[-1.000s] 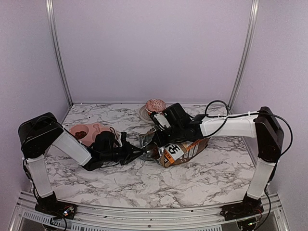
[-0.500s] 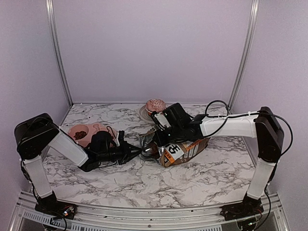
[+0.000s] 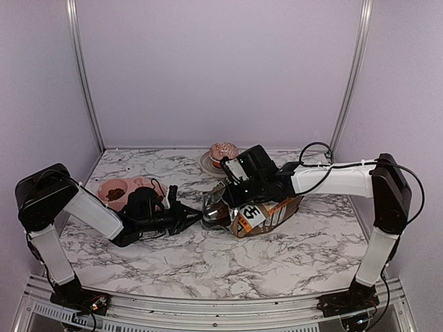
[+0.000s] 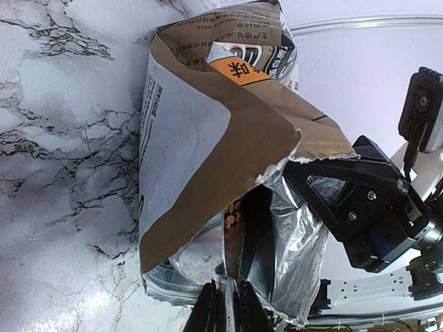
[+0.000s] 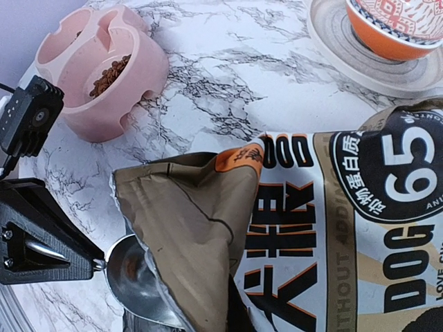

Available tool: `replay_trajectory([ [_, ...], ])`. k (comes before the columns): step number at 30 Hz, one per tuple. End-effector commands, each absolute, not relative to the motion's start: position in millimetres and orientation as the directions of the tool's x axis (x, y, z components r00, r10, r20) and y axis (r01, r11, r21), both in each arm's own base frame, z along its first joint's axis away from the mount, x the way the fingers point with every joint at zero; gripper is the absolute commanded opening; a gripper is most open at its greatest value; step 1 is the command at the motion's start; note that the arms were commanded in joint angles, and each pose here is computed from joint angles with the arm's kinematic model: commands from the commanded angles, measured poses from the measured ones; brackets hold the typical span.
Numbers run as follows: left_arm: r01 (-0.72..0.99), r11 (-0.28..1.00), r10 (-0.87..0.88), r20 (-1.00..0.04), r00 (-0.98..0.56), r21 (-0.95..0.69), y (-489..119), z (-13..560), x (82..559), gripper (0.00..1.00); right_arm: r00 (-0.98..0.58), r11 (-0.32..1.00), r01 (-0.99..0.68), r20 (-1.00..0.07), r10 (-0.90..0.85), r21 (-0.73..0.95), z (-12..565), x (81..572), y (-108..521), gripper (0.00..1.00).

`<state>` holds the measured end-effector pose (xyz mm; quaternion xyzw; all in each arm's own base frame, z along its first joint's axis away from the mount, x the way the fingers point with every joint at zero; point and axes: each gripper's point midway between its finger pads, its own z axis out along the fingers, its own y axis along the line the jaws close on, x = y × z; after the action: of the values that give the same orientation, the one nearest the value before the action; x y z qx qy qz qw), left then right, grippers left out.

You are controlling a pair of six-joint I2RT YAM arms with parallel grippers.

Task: Serve the pet food
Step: Place the pet food in the pet food bowl.

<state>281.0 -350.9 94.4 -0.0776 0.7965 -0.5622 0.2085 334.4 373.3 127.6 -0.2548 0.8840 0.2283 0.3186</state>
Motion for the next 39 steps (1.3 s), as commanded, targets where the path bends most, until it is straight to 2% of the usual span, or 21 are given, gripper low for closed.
replay_trajectory([
  [1,0.185,0.309,-0.361,-0.295,-0.885,-0.933,-348.6,120.4,280.9,0.0,-0.653,0.803,-0.559,-0.708,-0.271,0.208,148.9,349.8,353.7,0.0],
  [23,0.185,0.357,-0.359,-0.318,-0.877,-0.915,-331.9,116.7,274.5,0.0,-0.642,0.818,-0.541,-0.725,-0.251,0.197,156.9,361.1,340.2,0.0],
  [39,0.217,0.452,-0.334,-0.389,-0.859,-0.865,-319.5,117.5,271.4,0.0,-0.641,0.823,-0.533,-0.727,-0.245,0.193,157.9,364.6,337.8,0.0],
])
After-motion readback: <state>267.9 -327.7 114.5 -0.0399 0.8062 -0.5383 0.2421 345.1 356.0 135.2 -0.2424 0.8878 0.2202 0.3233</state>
